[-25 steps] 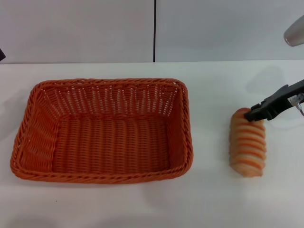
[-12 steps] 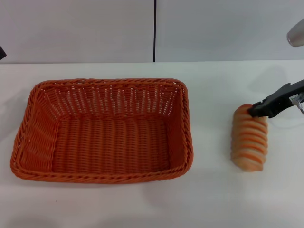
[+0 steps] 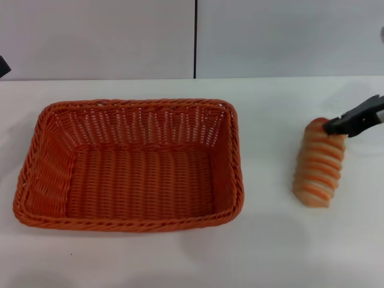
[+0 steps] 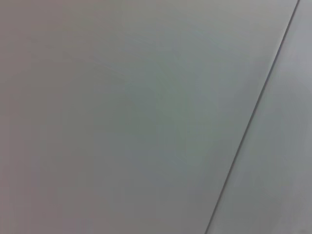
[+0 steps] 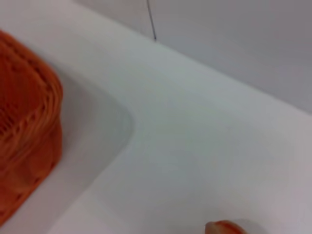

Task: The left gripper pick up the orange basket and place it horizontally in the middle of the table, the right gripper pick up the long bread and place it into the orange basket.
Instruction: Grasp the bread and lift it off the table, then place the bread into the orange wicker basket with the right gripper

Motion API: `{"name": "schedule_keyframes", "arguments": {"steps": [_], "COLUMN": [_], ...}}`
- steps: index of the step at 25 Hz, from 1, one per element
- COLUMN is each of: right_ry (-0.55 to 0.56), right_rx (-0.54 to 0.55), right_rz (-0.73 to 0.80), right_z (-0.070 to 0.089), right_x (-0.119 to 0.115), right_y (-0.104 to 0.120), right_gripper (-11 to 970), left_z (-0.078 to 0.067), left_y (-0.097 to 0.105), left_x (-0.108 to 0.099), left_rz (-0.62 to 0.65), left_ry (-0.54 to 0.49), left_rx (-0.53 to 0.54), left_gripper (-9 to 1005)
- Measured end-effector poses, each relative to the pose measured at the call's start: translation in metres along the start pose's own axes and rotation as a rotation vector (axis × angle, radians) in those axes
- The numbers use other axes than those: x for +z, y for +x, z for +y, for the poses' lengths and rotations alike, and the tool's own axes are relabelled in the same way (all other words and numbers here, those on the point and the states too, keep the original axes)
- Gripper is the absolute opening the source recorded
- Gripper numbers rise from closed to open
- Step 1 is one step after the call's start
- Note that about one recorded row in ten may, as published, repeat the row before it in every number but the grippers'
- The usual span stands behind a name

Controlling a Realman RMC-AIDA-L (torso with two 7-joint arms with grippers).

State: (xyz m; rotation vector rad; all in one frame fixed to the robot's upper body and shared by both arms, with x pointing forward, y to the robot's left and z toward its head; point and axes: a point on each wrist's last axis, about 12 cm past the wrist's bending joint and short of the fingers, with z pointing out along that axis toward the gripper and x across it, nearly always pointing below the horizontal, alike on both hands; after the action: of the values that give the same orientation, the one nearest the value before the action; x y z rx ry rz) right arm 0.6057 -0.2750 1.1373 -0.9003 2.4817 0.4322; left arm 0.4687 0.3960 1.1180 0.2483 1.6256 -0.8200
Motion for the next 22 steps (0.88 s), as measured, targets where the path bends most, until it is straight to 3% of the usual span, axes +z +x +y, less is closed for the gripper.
{"name": "schedule_keyframes", "arguments": {"steps": [5, 8, 14, 19, 20, 22], "right_ry": [-0.003, -0.008, -0.007, 0.024, 0.033, 0.031], "right_rx": [0.002, -0.039, -0.099, -0.198, -0.24, -0.262], "right_rz": [-0.059, -0.104, -0.138, -0.154, -0.168, -0.177], "right_z": [0.005, 0.018, 0.034, 0.061, 0.073, 0.078], "right_x": [-0.026, -0.052, -0.075, -0.096, -0.102, -0.104], "right_y": [-0.009, -0.024, -0.042, -0.065, -0.074, -0.078], "right_gripper": [40, 14, 12, 9, 9, 8], "left_z": [-0.001, -0.001, -0.001, -0.001, -0.001, -0.001], "left_y": [0.0, 0.0, -0.001, -0.001, -0.001, -0.001], "left_x": [-0.001, -0.001, -0.001, -0.001, -0.001, -0.001], "left_rz": [-0.002, -0.004, -0.006, -0.009, -0.01, -0.012], "left_ry": [0.006, 0.006, 0.007, 0.01, 0.01, 0.01], "left_rx": [-0.007, -0.012, -0.011, -0.011, -0.011, -0.01], "left_gripper": [736, 736, 737, 737, 737, 737]}}
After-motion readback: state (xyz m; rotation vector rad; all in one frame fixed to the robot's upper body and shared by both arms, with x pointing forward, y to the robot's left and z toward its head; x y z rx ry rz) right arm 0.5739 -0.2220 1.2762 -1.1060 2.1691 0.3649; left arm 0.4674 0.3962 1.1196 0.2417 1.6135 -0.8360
